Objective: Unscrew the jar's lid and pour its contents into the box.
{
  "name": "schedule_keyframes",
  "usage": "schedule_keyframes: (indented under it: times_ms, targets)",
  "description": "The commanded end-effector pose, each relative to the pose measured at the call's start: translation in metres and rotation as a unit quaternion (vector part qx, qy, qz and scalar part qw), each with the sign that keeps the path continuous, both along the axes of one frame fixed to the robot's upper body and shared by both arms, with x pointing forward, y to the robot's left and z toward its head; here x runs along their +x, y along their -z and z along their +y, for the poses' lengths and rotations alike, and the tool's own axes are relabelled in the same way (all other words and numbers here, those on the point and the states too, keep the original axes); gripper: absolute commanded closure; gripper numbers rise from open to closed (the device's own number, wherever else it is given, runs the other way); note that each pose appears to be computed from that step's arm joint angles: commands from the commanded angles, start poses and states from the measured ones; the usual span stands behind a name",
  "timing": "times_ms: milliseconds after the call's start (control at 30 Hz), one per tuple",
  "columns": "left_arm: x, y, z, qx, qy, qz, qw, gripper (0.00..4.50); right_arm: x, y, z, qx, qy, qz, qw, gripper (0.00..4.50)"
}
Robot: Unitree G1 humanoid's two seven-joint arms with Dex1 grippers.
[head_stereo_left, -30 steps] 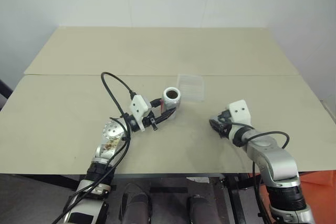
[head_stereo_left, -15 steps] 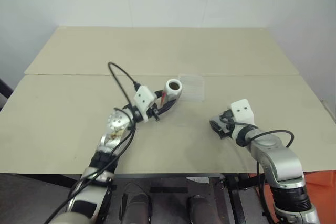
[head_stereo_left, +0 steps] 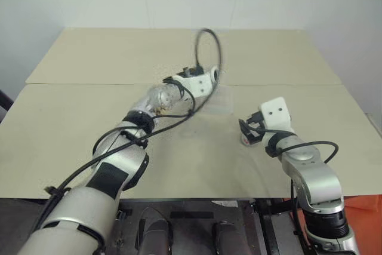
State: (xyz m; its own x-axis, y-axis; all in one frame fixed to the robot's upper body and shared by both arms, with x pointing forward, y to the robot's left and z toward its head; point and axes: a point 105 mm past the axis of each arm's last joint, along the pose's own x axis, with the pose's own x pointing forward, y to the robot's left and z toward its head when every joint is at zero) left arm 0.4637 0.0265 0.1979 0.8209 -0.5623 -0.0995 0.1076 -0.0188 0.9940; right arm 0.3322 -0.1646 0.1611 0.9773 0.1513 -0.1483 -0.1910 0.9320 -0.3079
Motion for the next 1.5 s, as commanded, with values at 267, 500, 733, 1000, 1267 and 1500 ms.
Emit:
schedule_keyframes:
  times_ms: [267,500,733,1000,1267,1500]
  targets:
    - [-0.002,-0.037,-0.027,0.271,0.055,-0.253,0.927,2.58,-0.011,-0.019,-0.006,0.011,0.028,-0.042,0.999,0.06]
    - [-0.004,-0.033,-0.033,0.378,0.088,-0.309,0.868,2.58,-0.014,-0.024,-0.007,0.044,0.033,-0.046,0.997,0.06]
    - [-0.002,-0.035,-0.031,0.368,0.077,-0.303,0.876,2.58,-0.016,-0.029,-0.009,0.092,0.038,-0.049,0.994,0.06]
    - [0.002,-0.031,-0.023,0.298,0.04,-0.245,0.922,2.58,-0.014,-0.022,-0.008,0.064,0.034,-0.037,0.997,0.06]
    - [0.007,-0.008,-0.002,-0.099,-0.048,0.069,0.991,2.58,-0.017,-0.032,0.001,0.076,-0.001,-0.063,0.995,0.06]
    - [0.004,0.005,0.006,-0.265,-0.043,0.228,0.936,2.58,-0.027,-0.043,0.015,0.061,-0.084,-0.105,0.989,0.06]
